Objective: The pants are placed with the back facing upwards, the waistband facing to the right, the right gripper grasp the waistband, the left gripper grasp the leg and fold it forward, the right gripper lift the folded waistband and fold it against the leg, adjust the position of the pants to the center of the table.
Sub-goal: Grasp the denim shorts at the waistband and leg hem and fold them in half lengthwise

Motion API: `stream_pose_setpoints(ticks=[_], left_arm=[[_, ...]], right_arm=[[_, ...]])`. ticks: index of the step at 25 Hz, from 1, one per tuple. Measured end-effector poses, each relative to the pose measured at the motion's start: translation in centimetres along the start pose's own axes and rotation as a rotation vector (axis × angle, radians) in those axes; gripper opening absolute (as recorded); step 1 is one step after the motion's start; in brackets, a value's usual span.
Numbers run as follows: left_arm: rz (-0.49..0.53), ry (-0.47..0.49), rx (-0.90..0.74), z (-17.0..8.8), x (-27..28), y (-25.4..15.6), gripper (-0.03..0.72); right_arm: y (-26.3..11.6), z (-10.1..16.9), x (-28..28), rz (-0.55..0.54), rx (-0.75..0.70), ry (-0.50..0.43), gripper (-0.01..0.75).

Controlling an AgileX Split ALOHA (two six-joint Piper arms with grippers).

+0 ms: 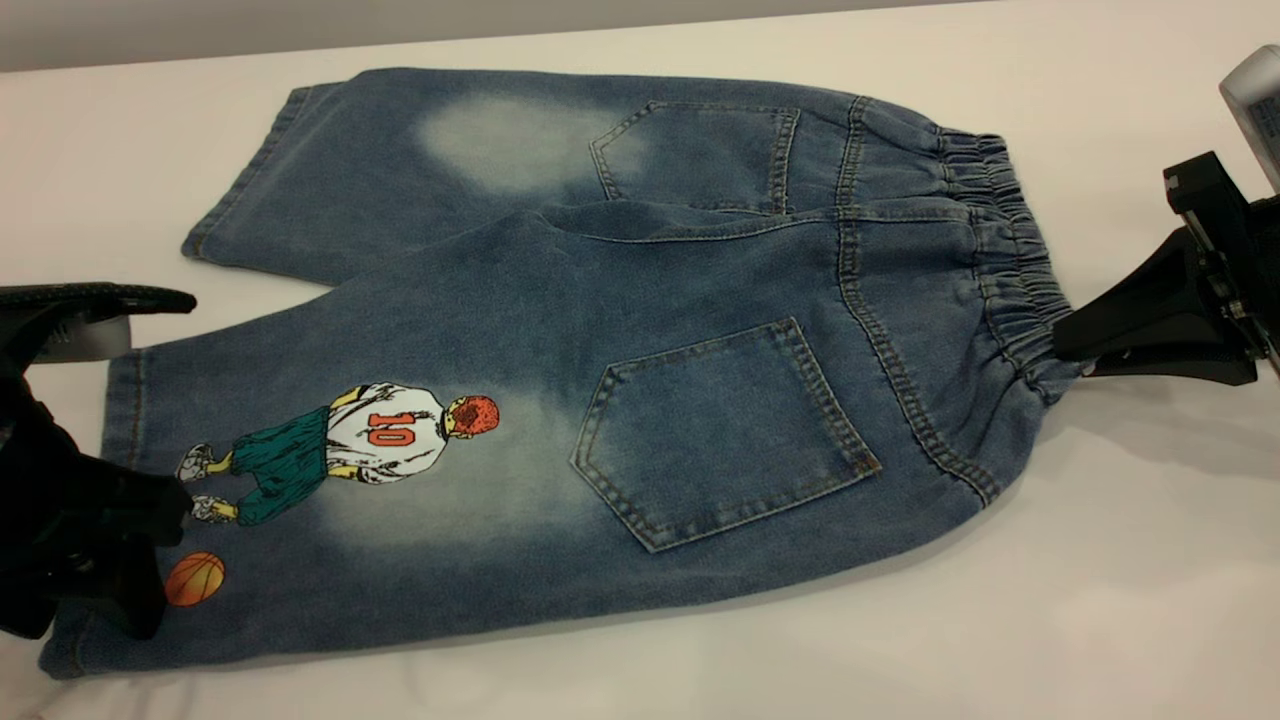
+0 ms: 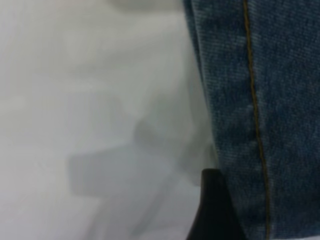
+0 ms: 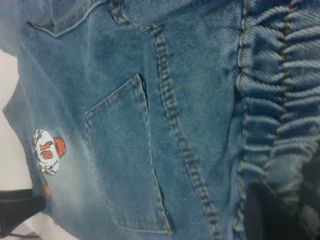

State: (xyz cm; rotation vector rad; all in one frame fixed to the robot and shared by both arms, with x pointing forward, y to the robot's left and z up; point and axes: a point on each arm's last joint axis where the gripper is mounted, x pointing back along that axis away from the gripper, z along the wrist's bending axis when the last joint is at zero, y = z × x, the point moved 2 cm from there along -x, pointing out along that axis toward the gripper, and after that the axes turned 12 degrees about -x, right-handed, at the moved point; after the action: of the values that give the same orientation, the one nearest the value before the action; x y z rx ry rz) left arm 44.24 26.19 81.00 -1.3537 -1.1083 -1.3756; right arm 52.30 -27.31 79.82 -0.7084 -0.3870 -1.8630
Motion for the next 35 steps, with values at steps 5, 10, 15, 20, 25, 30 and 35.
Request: stream_pose_setpoints(ticks=[5,10,15,20,25,30,35], left_arm=[[0.001,-0.002,0.014,0.0,-0.2,0.0,0.444],[0.047,-0.006,0.026,-0.1,-1.4,-0.4,0.414],[0.039,-0.007,0.035,-0.1,-1.6,-0.3,0.323],[0.024,-0.008,0.037,-0.1,-1.7,-0.2,0.164],[-0.008,-0.005,0.017,-0.1,-1.3,0.1,0.097],[-0.101,-0.001,-0.007,0.0,0.9,0.9,0.097],[-0.185,0.002,-0.02,0.0,4.1,1.2,0.097]], right_arm=[[0.0,0.0,0.0,0.0,0.0,0.001,0.027],[0.0,0.1,0.0,0.002,0.0,0.005,0.027],[0.0,0.1,0.0,0.001,-0.001,0.009,0.027],[0.0,0.1,0.0,0.001,-0.001,0.009,0.027],[0.0,0.1,0.0,0.003,0.002,0.008,0.027],[-0.1,0.2,0.0,0.007,0.002,0.019,0.027],[0.1,1.0,0.4,-0.009,0.028,0.045,0.027]])
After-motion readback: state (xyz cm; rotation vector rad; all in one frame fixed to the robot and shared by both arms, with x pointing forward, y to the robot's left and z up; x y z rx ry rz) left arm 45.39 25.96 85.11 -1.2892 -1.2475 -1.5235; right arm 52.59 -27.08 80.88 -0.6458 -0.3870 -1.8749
